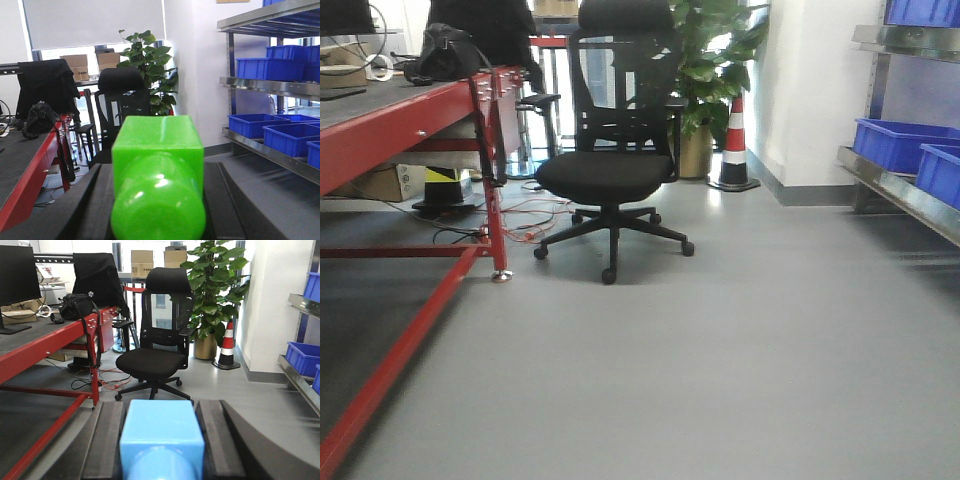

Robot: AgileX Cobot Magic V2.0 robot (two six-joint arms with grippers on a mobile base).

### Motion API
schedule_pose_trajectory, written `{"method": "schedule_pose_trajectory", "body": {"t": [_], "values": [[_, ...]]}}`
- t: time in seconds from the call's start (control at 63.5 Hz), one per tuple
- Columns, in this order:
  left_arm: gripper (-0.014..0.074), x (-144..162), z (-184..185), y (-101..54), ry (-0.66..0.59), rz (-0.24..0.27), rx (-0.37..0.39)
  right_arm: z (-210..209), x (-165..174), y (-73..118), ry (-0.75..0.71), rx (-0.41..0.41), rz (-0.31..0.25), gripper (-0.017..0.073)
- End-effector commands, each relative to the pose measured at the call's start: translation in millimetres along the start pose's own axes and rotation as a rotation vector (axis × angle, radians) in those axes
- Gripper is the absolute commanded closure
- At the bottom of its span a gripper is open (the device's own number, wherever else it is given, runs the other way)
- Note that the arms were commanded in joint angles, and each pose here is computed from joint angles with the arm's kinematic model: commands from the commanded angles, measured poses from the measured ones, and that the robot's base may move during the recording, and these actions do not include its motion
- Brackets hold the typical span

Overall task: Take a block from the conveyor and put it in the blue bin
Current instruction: 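Drive the base up to the shelf of blue bins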

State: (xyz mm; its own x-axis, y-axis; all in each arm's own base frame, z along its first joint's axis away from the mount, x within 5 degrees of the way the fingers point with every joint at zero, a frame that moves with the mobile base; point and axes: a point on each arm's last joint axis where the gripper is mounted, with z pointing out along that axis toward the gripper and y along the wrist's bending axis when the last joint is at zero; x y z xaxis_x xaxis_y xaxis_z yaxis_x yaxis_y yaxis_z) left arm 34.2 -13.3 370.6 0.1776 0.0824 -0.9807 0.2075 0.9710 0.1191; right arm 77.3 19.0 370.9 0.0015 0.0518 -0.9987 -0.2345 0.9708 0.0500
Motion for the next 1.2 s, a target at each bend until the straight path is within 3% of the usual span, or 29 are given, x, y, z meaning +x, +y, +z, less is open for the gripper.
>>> {"method": "schedule_pose_trajectory", "body": {"t": [0.0,1.181], "values": [[0.0704,-3.0,-1.4,0.6,-0.032,-0.008,-0.009,-1.3,-2.9,0.1,-0.032,-0.001,-0.009,0.0721],[0.0704,-3.0,-1.4,0.6,-0.032,-0.008,-0.009,-1.3,-3.3,0.1,-0.036,-0.001,-0.009,0.0721]]}}
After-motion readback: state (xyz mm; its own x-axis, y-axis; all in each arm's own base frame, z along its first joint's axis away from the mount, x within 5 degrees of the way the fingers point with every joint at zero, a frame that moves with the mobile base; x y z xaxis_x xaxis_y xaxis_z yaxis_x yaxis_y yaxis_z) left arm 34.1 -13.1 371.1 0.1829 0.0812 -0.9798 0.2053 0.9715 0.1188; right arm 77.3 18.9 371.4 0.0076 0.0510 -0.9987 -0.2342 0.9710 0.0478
